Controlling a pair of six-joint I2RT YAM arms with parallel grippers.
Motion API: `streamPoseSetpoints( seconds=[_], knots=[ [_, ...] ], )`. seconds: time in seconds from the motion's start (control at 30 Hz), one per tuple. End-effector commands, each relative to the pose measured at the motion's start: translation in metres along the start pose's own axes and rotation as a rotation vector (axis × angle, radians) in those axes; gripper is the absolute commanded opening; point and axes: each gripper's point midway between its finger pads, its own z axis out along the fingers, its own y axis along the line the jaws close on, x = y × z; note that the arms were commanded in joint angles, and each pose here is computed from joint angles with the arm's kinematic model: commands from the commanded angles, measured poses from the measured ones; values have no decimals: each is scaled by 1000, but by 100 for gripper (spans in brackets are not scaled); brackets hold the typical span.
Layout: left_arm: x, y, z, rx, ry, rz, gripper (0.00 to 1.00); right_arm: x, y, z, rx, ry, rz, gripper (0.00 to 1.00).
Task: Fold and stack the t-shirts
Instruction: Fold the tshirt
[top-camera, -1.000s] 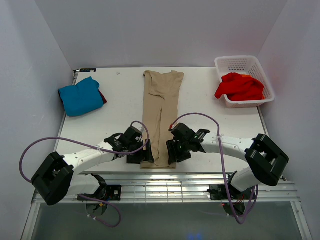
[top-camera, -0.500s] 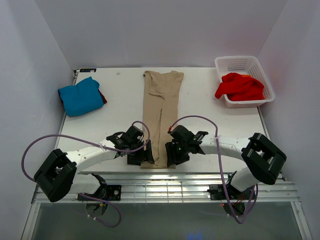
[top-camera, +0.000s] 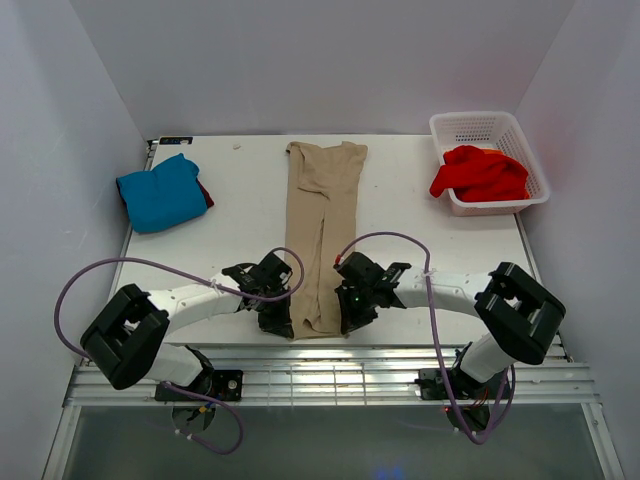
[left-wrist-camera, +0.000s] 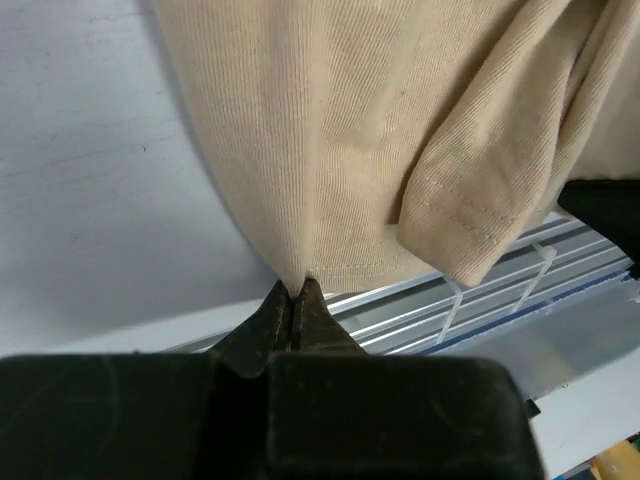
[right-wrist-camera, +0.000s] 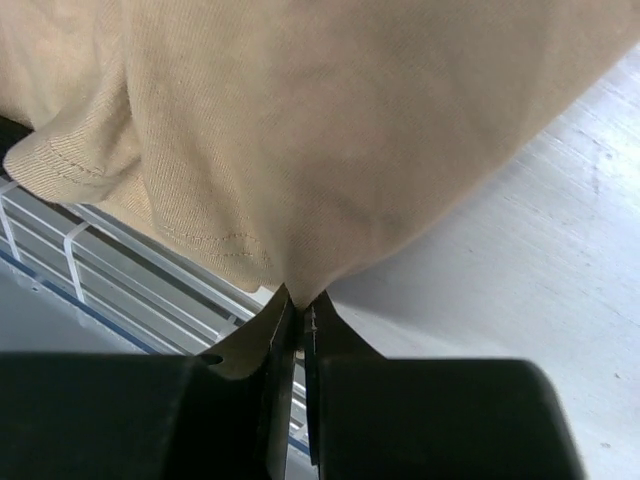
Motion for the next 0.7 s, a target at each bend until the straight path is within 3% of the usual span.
streamPoseSetpoints(
  seconds=[0.0,0.3,0.67],
  knots=[
    [11,33,4,-134,16,22,0,-1,-4,-11,49,-14,-16,8],
    [-64,-27,-44,-44,-261,37,0,-59,14,-41,138,-127,-79,8],
    [-129,-28,-53,-103,-445,21,0,-116,6,-38,255,-207,-109,8]
  ],
)
